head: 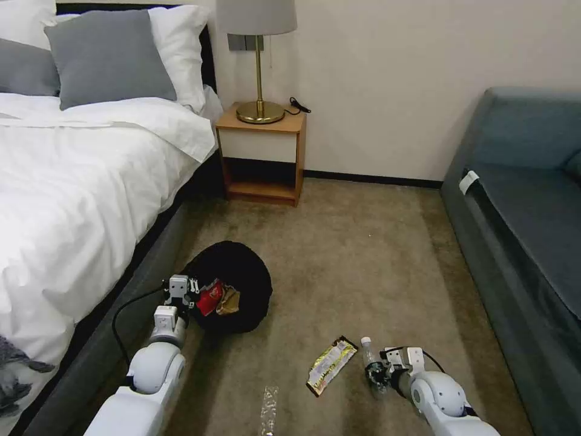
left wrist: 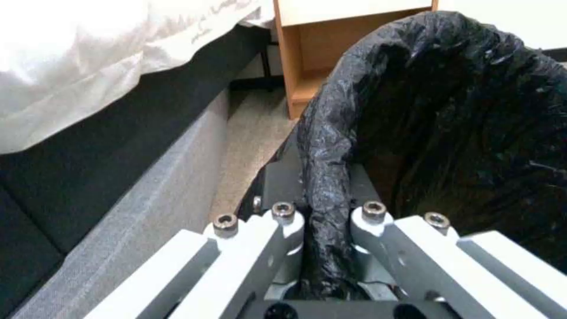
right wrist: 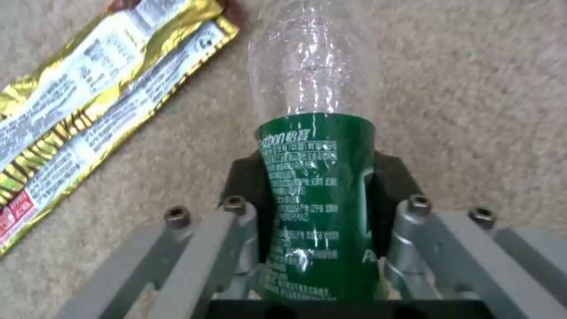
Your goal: Pick up the trash bin, then pick up the garbage on the floor and place it into the trash bin.
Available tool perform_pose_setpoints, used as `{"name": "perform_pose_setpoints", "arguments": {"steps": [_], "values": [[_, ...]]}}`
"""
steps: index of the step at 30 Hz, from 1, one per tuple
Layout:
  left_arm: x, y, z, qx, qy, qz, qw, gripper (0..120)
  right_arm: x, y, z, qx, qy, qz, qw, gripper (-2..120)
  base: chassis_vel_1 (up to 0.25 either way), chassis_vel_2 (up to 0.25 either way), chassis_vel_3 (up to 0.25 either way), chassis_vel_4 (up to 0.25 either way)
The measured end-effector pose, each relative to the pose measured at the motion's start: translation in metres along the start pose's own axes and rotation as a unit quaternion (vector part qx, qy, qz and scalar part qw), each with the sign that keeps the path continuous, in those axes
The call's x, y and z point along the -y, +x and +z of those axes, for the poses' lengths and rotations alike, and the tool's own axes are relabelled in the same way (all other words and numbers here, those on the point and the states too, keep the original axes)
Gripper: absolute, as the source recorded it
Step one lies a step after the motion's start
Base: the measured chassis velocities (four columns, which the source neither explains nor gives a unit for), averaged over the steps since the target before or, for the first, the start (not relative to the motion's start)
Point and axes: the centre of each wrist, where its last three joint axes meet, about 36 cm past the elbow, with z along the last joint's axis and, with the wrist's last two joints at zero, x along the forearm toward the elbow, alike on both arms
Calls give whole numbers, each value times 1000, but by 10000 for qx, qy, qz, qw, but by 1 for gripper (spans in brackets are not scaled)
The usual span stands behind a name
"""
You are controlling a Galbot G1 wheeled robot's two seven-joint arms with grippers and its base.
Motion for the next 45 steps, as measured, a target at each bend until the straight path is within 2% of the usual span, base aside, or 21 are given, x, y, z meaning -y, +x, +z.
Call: {"name": "perform_pose_setpoints", "arguments": {"steps": [5,11,17,20,21,24,25,29,30,32,33,35,36,38,41,42,44,45], "values": [[1,1,-1,7,-13,23,10000,4,3,6,-5,124,-21,22,9999,18,0,0,0,0],[3,4,-3,35,-40,64,10000,4,6,17,-15,445,89,79,9989,18,0,0,0,0],[2,5,-6,60,-86,85,9999,4,-1,30,-44,1197,97,-113,9927,18,0,0,0,0],[2,6,-8,79,-108,105,9999,4,-15,39,-68,1927,-12,-431,9803,18,0,0,0,0],[2,6,-8,79,-108,105,9999,4,-15,39,-68,1927,-12,-431,9803,18,0,0,0,0],[5,5,-10,84,-108,150,9998,4,-31,43,-81,2584,2,-791,9628,18,0,0,0,0],[5,5,-10,84,-108,150,9998,4,-31,43,-81,2584,2,-791,9628,18,0,0,0,0],[12,3,-13,97,-98,199,9997,4,-56,49,-98,3193,81,-1336,9381,18,0,0,0,0],[12,3,-13,97,-98,199,9997,4,-56,49,-98,3193,81,-1336,9381,18,0,0,0,0],[18,2,-14,126,-94,224,9996,4,-72,47,-107,3707,318,-1724,9121,18,0,0,0,0],[18,2,-14,126,-94,224,9996,4,-72,47,-107,3707,318,-1724,9121,18,0,0,0,0],[22,2,-14,136,-85,246,9996,4,-92,44,-108,3944,458,-2123,8929,18,0,0,0,0],[22,2,-14,136,-85,246,9996,4,-92,44,-108,3944,458,-2123,8929,18,0,0,0,0],[25,2,-15,139,-71,264,9995,4,-109,42,-110,4055,585,-2502,8773,18,0,0,0,0],[27,2,-15,142,-62,276,9995,4,-118,41,-113,4073,678,-2724,8691,18,0,0,0,0],[31,2,-16,148,-35,294,9995,4,-131,38,-116,4062,790,-2994,8597,18,0,0,0,0],[32,3,-16,147,-24,301,9994,4,-135,37,-118,4055,833,-3102,8558,18,0,0,0,0],[39,2,-14,120,10,332,9994,4,-148,28,-120,3980,948,-3418,8460,18,0,0,0,0]]}}
